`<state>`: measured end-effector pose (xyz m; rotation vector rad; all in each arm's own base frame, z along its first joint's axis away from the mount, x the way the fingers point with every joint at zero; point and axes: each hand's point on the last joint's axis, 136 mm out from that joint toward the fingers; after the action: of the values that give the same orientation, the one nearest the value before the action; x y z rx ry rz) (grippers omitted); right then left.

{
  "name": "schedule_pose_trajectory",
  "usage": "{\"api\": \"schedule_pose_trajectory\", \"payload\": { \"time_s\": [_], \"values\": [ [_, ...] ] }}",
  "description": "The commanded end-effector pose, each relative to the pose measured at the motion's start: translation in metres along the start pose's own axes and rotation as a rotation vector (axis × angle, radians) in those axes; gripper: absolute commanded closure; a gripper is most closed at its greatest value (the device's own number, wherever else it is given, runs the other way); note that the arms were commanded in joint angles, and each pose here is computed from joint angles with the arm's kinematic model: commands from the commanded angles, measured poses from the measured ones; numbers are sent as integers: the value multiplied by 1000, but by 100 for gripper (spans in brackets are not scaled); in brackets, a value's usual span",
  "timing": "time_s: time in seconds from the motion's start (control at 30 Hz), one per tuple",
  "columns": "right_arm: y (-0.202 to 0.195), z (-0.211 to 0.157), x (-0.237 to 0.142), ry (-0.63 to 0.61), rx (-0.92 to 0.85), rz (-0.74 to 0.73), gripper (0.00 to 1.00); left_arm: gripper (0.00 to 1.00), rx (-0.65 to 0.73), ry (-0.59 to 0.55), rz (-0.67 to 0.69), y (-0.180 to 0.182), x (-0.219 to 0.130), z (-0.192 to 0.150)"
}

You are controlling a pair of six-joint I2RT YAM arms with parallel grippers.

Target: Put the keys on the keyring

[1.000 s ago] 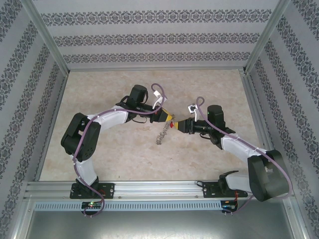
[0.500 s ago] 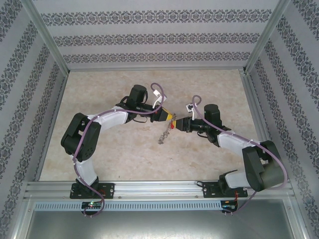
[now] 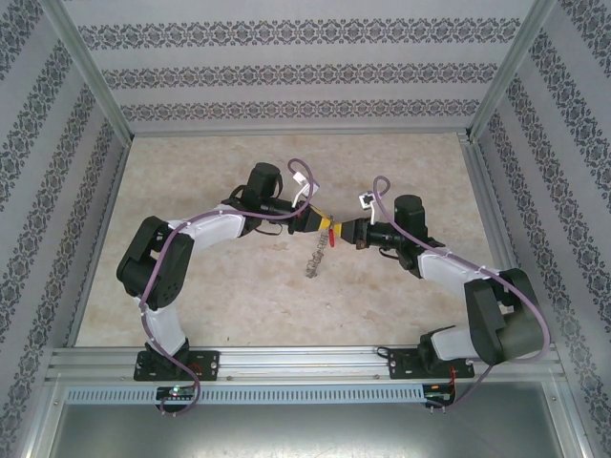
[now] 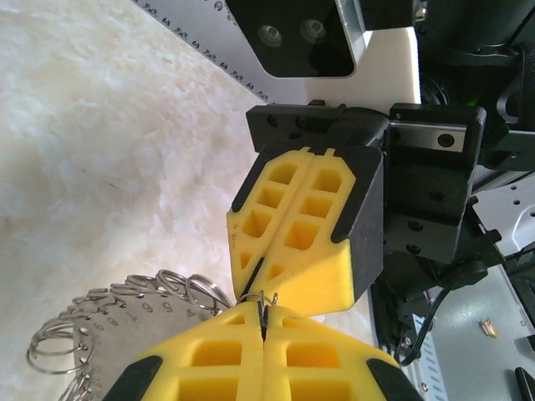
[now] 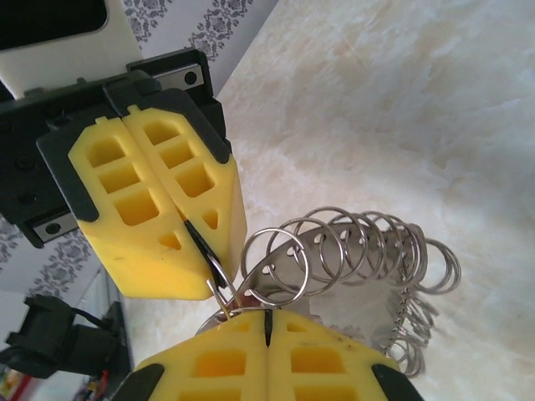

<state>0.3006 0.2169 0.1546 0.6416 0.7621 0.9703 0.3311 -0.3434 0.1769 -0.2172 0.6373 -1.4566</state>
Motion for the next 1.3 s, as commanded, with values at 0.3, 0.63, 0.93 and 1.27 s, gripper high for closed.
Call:
{"api": "schedule_pose_trajectory", "payload": {
  "time_s": [0.3, 0.63, 0.93, 1.27],
  "values": [
    [23, -33, 19, 125, -35, 104, 100, 100, 58, -49, -15, -10, -1, 16],
    [21, 3, -32, -27, -50, 55, 80, 100, 52, -51, -12, -8, 0, 15],
    [40, 26, -23, -38, -90, 89, 70, 100, 45, -55, 2, -5, 0, 14],
    [45, 20, -2, 7, -102, 107, 70, 100, 40, -58, 6, -4, 0, 15]
  ]
}}
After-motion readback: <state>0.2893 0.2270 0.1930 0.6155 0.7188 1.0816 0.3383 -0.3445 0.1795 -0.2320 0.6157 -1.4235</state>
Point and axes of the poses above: each hand's point on the last joint's axis, 136 mm out from that joint toward the fingers, its own x axis out along the fingers, its own y axis along the line the jaws close on, z = x × y, and after that the axes turned 5 degrees about x, right-handed
